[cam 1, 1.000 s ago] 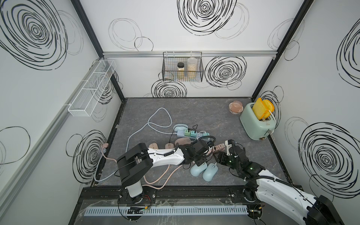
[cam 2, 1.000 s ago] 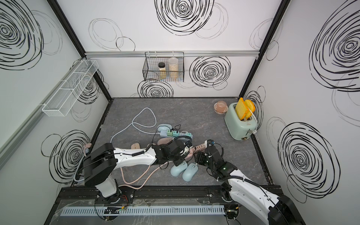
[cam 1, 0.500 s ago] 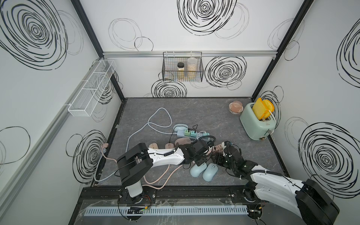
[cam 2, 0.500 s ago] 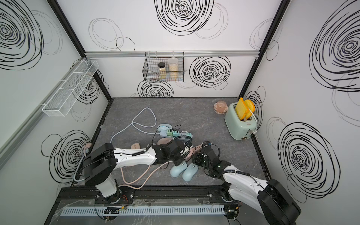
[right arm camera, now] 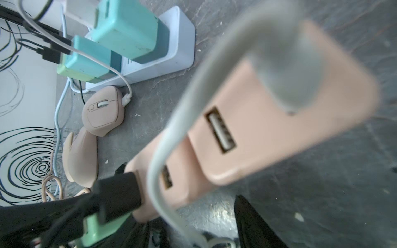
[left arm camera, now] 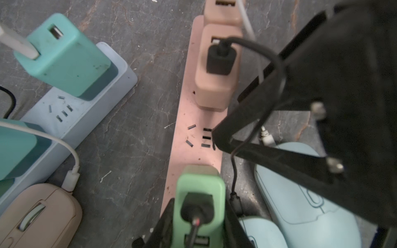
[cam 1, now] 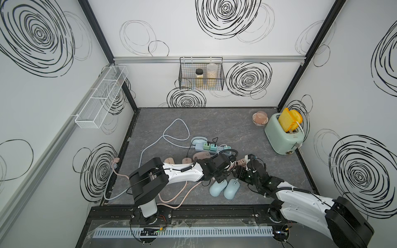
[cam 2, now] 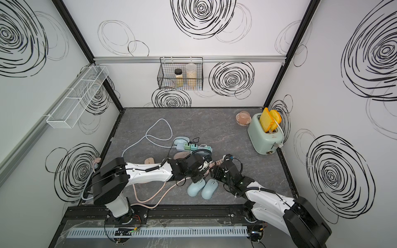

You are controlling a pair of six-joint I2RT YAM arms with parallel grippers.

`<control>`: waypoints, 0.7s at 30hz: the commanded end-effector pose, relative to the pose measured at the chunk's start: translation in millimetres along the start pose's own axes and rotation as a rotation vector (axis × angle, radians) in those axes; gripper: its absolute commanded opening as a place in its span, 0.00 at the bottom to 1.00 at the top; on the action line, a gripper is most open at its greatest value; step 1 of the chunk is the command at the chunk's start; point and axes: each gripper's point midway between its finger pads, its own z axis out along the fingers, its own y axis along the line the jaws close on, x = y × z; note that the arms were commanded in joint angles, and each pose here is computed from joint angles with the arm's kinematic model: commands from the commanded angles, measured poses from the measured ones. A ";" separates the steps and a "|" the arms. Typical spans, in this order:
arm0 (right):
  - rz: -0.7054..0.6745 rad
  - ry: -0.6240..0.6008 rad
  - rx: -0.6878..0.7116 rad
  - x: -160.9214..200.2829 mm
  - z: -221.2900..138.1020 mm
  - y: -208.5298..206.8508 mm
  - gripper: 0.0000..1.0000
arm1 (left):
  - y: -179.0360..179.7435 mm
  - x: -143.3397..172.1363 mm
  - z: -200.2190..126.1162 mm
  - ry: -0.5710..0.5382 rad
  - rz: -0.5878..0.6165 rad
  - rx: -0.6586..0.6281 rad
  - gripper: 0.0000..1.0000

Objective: Unplug the wireless mouse
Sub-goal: Remove the plug from the socket.

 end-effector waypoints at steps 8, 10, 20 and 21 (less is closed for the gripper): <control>0.064 0.010 0.035 5.5 8.2 -10.3 0.63 | 2.0 -9.5 2.5 -0.020 -0.051 0.003 0.00; 0.070 0.009 0.023 5.3 9.3 -8.4 0.63 | 2.1 -8.5 2.8 -0.017 -0.049 0.003 0.00; 0.071 0.034 0.178 14.5 13.2 -39.8 0.61 | 0.5 -10.3 3.4 -0.016 -0.046 0.011 0.00; 0.073 0.043 0.194 18.0 14.6 -44.1 0.61 | 0.3 -10.3 3.1 -0.017 -0.046 0.012 0.00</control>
